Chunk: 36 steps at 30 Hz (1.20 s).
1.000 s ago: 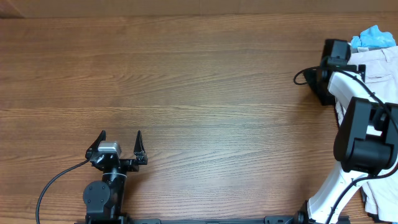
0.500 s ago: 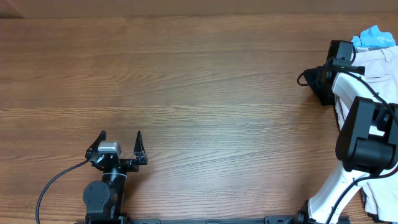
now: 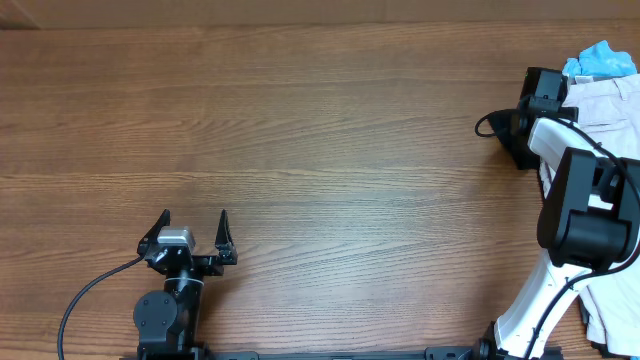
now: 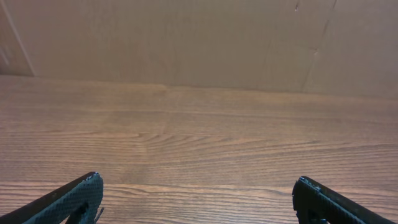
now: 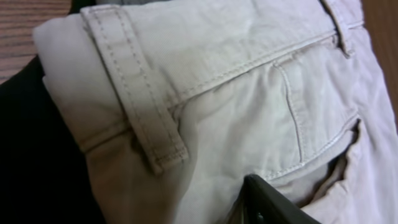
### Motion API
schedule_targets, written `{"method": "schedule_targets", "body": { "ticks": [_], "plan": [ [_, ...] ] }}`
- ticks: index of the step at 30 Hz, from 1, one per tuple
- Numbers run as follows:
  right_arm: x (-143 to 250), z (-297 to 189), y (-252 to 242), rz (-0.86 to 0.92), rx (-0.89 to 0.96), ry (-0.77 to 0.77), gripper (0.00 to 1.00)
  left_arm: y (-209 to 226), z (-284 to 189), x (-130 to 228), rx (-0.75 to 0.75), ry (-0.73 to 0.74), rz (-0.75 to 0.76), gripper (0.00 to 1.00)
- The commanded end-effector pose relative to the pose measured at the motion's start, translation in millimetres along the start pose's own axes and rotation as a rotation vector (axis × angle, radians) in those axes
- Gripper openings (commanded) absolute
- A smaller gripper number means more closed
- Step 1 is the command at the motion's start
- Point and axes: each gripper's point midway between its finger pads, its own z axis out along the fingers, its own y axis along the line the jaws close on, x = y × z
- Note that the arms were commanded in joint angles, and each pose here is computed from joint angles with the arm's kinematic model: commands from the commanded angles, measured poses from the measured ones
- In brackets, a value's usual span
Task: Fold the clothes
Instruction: 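Grasp the beige pants waistband with the right gripper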
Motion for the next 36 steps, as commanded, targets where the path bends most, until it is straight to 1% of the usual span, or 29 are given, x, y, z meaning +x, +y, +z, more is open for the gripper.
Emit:
{"method": "schedule_targets", "body": {
  "ticks": [1, 3, 11, 12, 14, 20, 23, 24, 25, 26, 29, 30, 32, 36],
  "plan": [
    [-11, -2, -4, 0.029, 0.043, -0.021, 0.43, 4, 0, 0, -0.02, -0.006, 0.026, 1.0],
    [-14, -6, 3, 0.022, 0.034, -0.032, 0.36, 4, 0, 0, -0.02, -0.006, 0.026, 1.0],
    [-35, -35, 18, 0.086, 0.003, -0.099, 0.35, 4, 0, 0, -0.02, -0.006, 0.026, 1.0],
    [-37, -38, 18, 0.087, 0.0, -0.105, 0.37, 4, 0, 0, -0.02, -0.006, 0.026, 1.0],
    [-38, -41, 17, 0.087, -0.001, -0.108, 0.38, 4, 0, 0, -0.02, -0.006, 0.026, 1.0],
    [-31, -40, 17, 0.07, -0.006, -0.079, 0.32, 4, 0, 0, -0.02, -0.006, 0.026, 1.0],
    [-31, -40, 21, 0.072, -0.027, -0.081, 0.33, 4, 0, 0, -0.02, -0.006, 0.026, 1.0],
    [-32, -40, 23, 0.071, -0.039, -0.083, 0.37, 4, 0, 0, -0.02, -0.006, 0.026, 1.0],
    [-32, -40, 27, 0.07, -0.064, -0.084, 0.43, 4, 0, 0, -0.02, -0.006, 0.026, 1.0],
    [-32, -40, 31, 0.068, -0.087, -0.085, 0.44, 4, 0, 0, -0.02, -0.006, 0.026, 1.0],
    [-31, -38, 32, 0.078, -0.114, -0.081, 0.44, 4, 0, 0, -0.02, -0.006, 0.026, 1.0],
    [-31, -37, 30, 0.095, -0.111, -0.08, 0.43, 4, 0, 0, -0.02, -0.006, 0.026, 1.0],
    [-30, -33, 26, 0.111, -0.106, -0.075, 0.35, 4, 0, 0, -0.02, -0.006, 0.026, 1.0],
    [-24, -24, 13, 0.125, -0.09, -0.052, 0.33, 4, 0, 0, -0.02, -0.006, 0.026, 1.0]
  ]
}}
